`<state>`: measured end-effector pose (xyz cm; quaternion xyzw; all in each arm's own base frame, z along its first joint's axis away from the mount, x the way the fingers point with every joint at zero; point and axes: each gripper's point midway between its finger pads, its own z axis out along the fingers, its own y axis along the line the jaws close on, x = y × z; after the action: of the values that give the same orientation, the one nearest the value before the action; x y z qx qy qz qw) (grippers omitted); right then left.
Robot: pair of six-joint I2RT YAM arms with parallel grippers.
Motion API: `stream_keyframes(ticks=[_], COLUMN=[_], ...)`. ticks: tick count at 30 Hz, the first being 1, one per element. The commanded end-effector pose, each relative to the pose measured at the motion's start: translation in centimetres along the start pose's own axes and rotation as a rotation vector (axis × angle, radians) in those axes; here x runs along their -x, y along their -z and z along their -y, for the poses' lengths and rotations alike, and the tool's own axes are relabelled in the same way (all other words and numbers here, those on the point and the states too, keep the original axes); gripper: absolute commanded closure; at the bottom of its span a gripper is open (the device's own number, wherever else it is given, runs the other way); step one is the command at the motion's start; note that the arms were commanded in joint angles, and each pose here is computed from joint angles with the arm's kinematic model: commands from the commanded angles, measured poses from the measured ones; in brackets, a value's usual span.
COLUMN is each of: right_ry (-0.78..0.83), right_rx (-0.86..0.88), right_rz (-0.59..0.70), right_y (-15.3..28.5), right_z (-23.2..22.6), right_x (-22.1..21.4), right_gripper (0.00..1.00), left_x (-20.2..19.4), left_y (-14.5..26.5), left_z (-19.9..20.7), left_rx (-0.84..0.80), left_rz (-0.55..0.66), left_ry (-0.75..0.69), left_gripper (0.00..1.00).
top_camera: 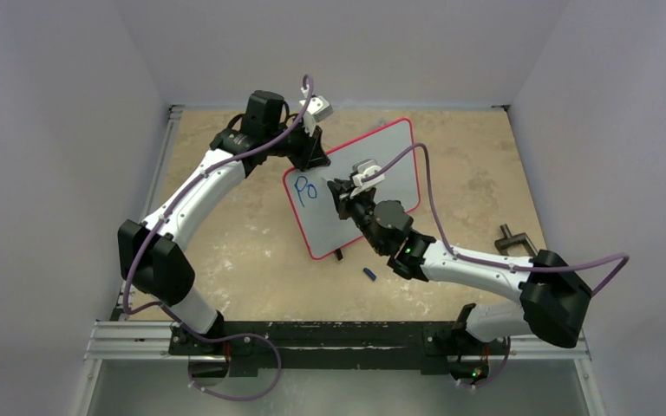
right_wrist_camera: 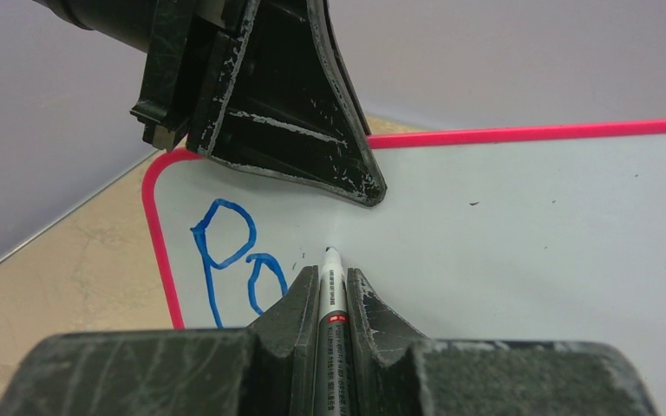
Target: Write a sentence on the whiteboard
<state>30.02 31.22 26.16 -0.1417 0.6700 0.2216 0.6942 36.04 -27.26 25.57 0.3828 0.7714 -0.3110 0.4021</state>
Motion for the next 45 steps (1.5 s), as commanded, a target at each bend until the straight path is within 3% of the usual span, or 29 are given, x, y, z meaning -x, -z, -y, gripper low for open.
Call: stream_keyframes(ticks=[1, 45], right_ry=[-0.014, 0.016], right_rx=[-0.039, 0.071], right_rz=[0.067, -0.058], right_y=[-0.6, -0.8], right_z=[0.6, -1.2], right_x=[2.4, -2.6], right_gripper=[1.0, 1.0], left_x=[-4.7, -4.4], left_y=[-0.5, -0.5], left_z=[-1.9, -1.7], left_rx=[0.079, 0.077], left_rz=[-0.172, -0.165], left_ry=[-0.035, -0.04], left_gripper=[1.0, 1.0])
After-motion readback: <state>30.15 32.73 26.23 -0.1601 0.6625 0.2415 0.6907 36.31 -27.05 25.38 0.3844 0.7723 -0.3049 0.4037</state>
